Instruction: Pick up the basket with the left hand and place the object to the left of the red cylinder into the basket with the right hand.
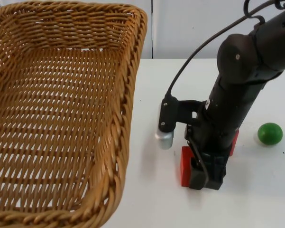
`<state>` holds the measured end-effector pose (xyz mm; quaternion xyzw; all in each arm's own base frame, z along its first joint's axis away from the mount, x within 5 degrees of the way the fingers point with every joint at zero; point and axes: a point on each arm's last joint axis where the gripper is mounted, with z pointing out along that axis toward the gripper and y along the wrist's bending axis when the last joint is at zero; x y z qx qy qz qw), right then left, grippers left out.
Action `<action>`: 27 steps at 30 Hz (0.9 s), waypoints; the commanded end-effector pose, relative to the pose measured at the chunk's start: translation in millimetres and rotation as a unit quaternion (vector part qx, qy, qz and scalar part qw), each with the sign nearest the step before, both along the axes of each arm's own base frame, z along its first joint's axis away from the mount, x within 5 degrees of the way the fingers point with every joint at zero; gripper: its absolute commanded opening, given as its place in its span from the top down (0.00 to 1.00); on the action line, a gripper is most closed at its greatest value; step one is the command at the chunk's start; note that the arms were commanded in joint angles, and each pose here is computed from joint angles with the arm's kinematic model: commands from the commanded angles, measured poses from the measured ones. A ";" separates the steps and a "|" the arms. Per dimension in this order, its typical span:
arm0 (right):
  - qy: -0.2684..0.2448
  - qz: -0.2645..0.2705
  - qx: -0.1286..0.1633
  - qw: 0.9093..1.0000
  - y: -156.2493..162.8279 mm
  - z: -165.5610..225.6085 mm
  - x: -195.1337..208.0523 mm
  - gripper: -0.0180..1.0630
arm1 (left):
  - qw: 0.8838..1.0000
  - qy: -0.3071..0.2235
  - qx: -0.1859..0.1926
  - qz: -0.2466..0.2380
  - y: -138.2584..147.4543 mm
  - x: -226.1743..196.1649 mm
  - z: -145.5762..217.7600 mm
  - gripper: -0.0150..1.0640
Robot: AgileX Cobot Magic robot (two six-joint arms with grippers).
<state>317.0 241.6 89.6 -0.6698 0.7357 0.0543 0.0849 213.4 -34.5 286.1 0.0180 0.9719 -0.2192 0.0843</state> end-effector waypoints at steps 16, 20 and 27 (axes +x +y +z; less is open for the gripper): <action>-0.008 0.021 0.006 1.000 -14.7 101.8 -22.1 0.98 | 1.000 -0.004 -0.017 0.002 -3.1 -2.0 4.2 0.99; -0.012 0.021 0.003 1.000 -19.5 117.4 -27.4 0.98 | 1.000 -0.004 -0.017 0.002 -3.1 -2.0 4.2 0.99; -0.031 0.014 0.025 0.999 -27.2 153.8 -39.8 0.98 | 1.000 -0.004 -0.017 0.002 -3.1 -2.0 4.2 0.99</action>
